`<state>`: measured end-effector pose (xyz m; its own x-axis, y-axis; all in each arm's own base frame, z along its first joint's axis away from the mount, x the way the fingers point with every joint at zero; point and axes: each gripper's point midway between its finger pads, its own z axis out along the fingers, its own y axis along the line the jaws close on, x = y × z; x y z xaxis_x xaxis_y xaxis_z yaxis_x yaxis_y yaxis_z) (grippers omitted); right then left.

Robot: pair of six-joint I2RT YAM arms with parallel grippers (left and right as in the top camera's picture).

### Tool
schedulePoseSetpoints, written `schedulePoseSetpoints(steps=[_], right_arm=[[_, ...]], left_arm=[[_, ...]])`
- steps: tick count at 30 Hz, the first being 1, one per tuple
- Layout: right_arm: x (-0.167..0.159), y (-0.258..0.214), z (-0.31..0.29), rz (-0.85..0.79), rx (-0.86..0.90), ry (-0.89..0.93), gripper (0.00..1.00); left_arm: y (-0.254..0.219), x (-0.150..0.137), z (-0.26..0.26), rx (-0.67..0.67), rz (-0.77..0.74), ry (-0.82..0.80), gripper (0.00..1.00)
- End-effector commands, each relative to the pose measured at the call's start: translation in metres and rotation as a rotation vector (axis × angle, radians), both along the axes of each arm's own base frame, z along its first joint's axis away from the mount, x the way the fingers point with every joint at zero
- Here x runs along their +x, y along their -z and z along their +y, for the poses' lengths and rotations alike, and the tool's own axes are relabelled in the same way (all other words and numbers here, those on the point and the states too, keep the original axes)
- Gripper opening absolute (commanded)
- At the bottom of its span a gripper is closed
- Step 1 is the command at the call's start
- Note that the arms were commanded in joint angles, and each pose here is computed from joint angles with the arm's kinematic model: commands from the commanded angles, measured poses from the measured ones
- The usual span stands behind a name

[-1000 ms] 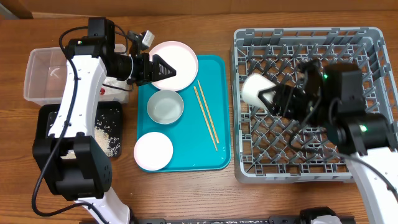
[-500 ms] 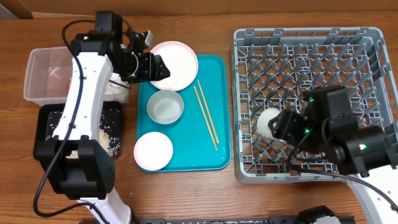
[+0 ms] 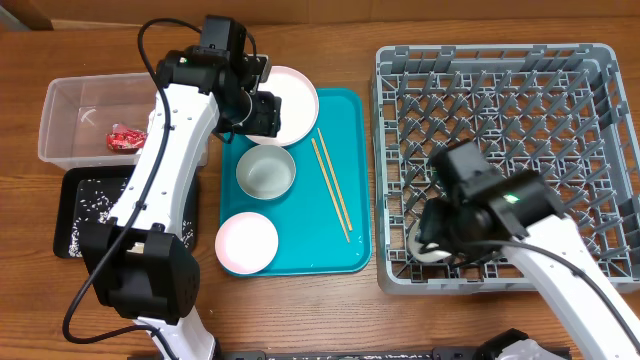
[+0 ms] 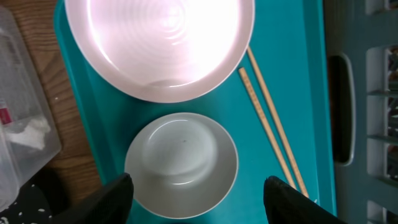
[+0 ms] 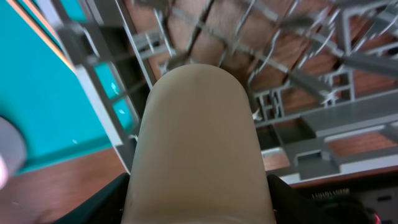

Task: Sort waste into correct bins and load items into the dishwasher
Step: 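Place the white cup upside down in the rack's front corner with right gripper, then move right gripper to the teal tray and grasp the grey bowl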

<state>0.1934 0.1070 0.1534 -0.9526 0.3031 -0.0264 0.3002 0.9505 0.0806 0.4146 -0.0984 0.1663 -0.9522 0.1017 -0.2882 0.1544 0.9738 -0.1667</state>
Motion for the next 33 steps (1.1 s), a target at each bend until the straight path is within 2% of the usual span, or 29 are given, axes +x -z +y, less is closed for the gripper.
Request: schedulePoseSetpoints(steps=[1,4,10,14,18,21,23,25,29,33], right_arm=[[-0.002,0.007,0.011,0.032,-0.018,-0.017,0.6],[-0.003,0.019,0.019,0.075,-0.044,-0.035,0.6],[0.007,0.039,0.026,0.114,-0.072,-0.042,0.8],[0.015,0.036,0.029,0.084,-0.059,-0.036,0.86],[0.043,0.005,0.04,-0.026,-0.007,-0.038,0.86],[0.083,-0.034,0.066,-0.216,0.097,-0.088,0.85],[0.109,-0.055,0.086,-0.342,0.174,-0.108,0.8],[0.125,-0.067,0.104,-0.424,0.24,-0.124,0.78],[0.15,-0.06,0.146,-0.475,0.345,-0.173,0.77],[0.164,-0.022,0.183,-0.436,0.373,-0.214,0.76]], left_arm=[[-0.008,0.005,0.005,0.025,-0.025,-0.031,0.7],[-0.008,0.005,0.005,0.025,-0.025,-0.031,0.7],[-0.008,0.005,0.005,0.025,-0.024,-0.031,0.71],[-0.009,0.007,0.006,0.025,-0.031,-0.032,0.73],[-0.024,0.012,0.005,0.014,-0.063,-0.042,0.73],[-0.054,0.019,0.005,0.006,-0.12,-0.047,0.73],[-0.077,0.024,0.013,0.013,-0.17,-0.068,0.74],[-0.095,0.029,0.024,0.014,-0.212,-0.093,0.79],[-0.126,0.038,0.057,0.006,-0.285,-0.179,1.0],[-0.132,0.041,0.088,0.011,-0.3,-0.255,1.0]])
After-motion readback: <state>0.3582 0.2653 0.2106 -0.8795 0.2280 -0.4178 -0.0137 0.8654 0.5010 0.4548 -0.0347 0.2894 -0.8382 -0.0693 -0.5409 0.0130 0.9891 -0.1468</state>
